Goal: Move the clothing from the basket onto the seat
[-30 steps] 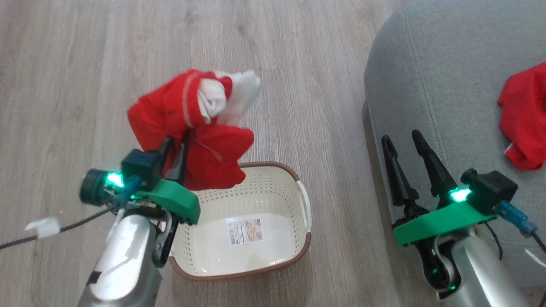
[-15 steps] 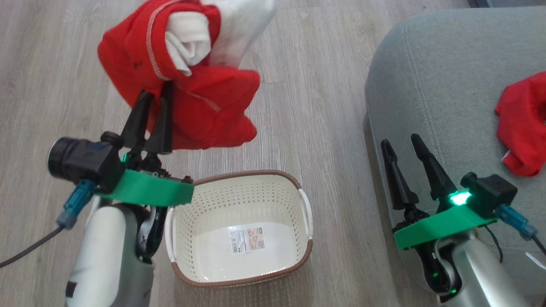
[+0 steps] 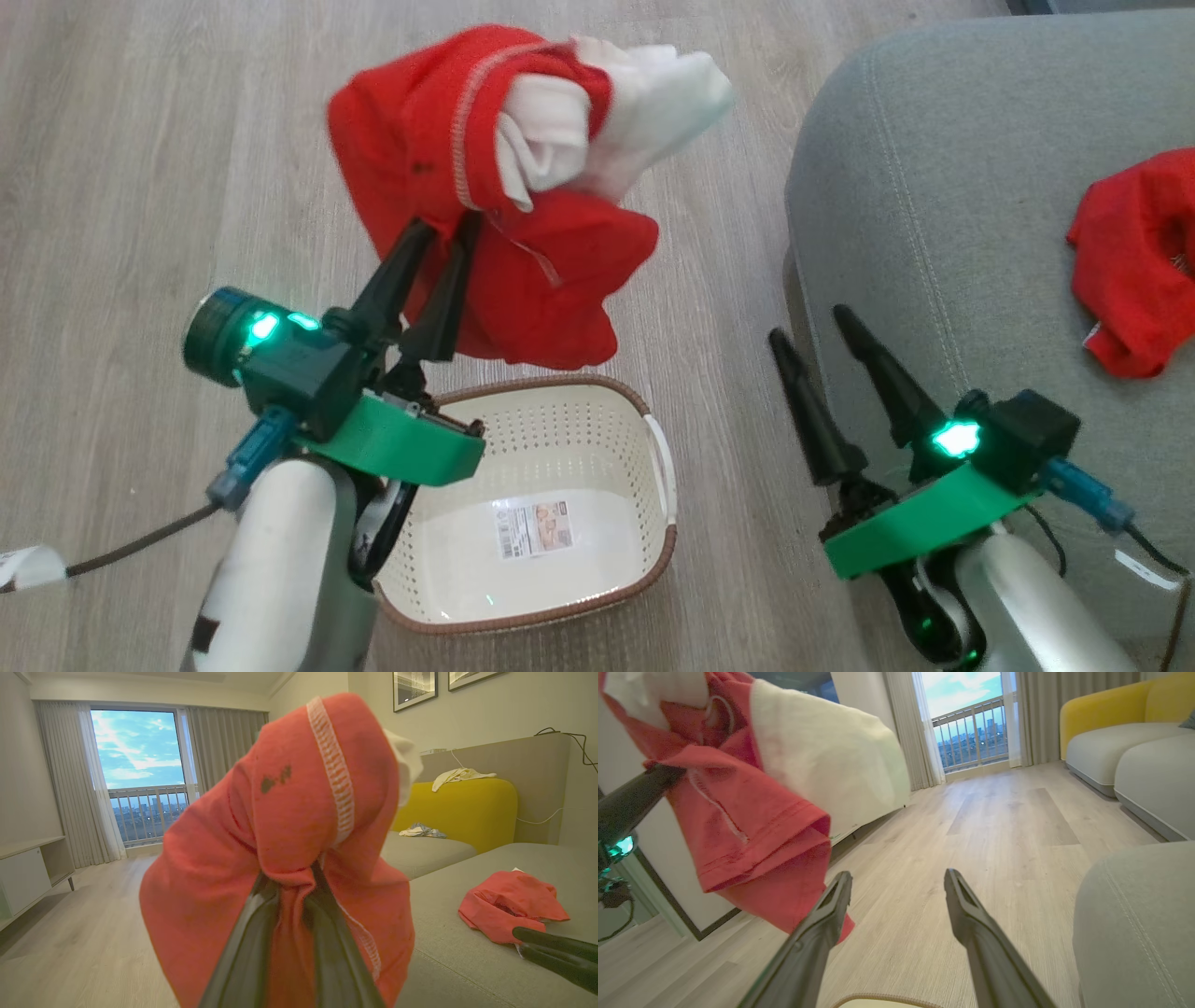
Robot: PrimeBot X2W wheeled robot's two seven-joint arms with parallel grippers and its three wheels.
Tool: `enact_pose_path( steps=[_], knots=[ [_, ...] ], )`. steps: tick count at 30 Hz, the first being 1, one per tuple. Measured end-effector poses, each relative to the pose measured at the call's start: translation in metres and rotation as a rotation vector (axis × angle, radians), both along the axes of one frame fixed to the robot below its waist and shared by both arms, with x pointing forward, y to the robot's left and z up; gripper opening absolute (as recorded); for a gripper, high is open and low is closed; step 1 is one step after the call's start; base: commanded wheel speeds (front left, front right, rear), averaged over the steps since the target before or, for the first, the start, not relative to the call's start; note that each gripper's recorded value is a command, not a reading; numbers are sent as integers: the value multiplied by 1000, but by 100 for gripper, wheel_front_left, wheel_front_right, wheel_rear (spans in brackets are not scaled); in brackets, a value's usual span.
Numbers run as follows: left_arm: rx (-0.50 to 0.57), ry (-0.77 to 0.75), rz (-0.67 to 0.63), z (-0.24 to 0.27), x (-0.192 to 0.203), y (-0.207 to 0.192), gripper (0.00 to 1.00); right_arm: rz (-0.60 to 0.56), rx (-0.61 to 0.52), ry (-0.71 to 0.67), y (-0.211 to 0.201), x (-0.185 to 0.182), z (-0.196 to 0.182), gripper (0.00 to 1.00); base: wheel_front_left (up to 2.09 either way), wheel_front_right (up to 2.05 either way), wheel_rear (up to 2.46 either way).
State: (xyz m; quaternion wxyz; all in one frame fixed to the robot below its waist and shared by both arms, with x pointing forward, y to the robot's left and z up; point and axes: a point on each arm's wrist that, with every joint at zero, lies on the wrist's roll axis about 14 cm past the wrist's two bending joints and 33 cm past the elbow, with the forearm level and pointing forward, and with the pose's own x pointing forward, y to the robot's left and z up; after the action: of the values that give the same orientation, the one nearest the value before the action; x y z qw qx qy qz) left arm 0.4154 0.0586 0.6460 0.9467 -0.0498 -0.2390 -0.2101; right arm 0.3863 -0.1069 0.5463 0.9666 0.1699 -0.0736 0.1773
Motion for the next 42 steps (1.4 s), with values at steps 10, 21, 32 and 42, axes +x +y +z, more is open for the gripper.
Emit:
enact_pose_path(
  steps=[10,21,32,42],
  knots=[
    [73,27,-94,-17,-9,-30,0,175,-169,-108,34,-9,19,100,0,0,0],
    [170,48,-223,-36,-33,-65,0,286,-330,-110,53,-14,3,100,0,0,0],
    [189,64,-336,-44,-57,-92,0,336,-355,-77,60,-18,-6,100,0,0,0],
    [179,92,-398,-50,-72,-109,0,343,-334,-45,71,-17,-15,100,0,0,0]
  ],
)
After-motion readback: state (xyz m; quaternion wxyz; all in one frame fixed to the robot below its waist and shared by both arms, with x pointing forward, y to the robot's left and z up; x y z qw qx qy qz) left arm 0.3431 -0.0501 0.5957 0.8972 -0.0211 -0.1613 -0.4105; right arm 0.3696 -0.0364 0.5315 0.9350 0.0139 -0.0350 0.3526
